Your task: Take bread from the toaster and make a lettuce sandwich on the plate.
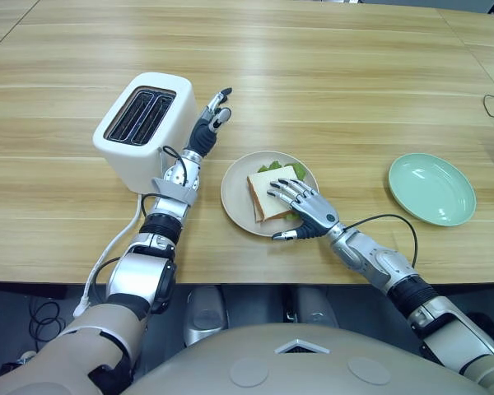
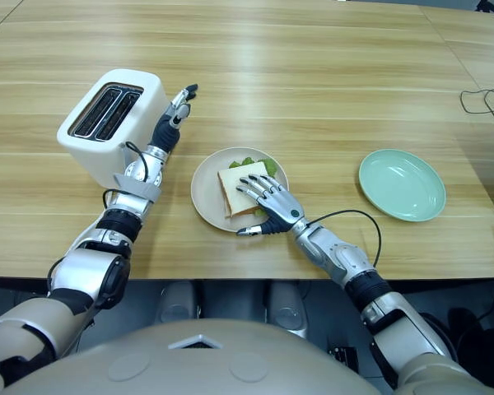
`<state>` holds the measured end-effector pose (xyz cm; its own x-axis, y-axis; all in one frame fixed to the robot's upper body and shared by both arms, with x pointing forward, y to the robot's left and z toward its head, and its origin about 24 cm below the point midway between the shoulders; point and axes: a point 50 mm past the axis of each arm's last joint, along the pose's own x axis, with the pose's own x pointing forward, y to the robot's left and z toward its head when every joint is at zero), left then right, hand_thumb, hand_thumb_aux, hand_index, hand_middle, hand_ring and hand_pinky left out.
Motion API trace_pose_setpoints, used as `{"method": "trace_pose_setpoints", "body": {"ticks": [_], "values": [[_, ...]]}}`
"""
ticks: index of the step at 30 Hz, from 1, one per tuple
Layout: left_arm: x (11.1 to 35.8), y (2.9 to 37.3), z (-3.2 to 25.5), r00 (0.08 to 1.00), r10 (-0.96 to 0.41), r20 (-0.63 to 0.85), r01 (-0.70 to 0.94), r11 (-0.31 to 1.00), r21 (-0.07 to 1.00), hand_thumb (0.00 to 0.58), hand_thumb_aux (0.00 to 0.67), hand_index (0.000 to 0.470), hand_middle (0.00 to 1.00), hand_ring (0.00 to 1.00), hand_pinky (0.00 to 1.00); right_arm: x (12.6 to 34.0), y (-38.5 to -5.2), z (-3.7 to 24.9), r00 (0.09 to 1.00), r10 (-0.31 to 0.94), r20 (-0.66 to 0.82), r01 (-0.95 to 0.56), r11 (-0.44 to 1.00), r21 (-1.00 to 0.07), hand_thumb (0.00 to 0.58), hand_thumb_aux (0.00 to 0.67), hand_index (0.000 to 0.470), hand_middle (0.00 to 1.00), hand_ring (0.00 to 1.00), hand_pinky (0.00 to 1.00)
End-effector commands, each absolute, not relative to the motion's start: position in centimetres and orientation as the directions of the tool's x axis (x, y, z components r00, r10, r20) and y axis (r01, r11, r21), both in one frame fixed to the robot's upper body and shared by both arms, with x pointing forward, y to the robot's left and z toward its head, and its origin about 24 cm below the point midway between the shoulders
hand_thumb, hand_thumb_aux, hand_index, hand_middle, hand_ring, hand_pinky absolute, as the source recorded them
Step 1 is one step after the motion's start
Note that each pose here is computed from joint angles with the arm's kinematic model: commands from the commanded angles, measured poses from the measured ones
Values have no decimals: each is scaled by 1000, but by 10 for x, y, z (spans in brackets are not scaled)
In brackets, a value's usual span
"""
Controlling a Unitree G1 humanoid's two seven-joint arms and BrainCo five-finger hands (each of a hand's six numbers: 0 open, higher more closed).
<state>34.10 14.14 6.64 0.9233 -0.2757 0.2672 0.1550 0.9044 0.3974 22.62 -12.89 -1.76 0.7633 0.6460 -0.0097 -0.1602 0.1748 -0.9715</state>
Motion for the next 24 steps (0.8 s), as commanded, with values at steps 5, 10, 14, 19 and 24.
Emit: {"method": "trace_pose_setpoints", "body": {"ticks": [5,10,14,19,24], "values": [[327,135,82,857,-307,414,178,930,322,0,0,0,0,0,0,219,-133,-25,780,625,-31,-188,186,-964,0,0,0,0,0,0],[304,127,90,759,-409,506,342,912,225,5,3,2,0,0,0,223,-131,50,744,517,423,35,602,-797,0,0,0,0,0,0],[285,127,97,669,-507,543,499,848,176,580,670,460,706,706,706,208,-135,89,691,461,557,-133,838,-529,0,0,0,0,0,0],[248,122,103,458,-691,559,742,643,187,580,670,460,1000,1000,1000,192,-142,98,648,567,509,-446,824,-350,484,397,272,39,39,39],[199,125,79,142,-926,350,935,241,259,580,670,460,1000,1000,1000,149,-146,62,419,888,188,-783,458,-421,580,670,460,616,616,616]]}}
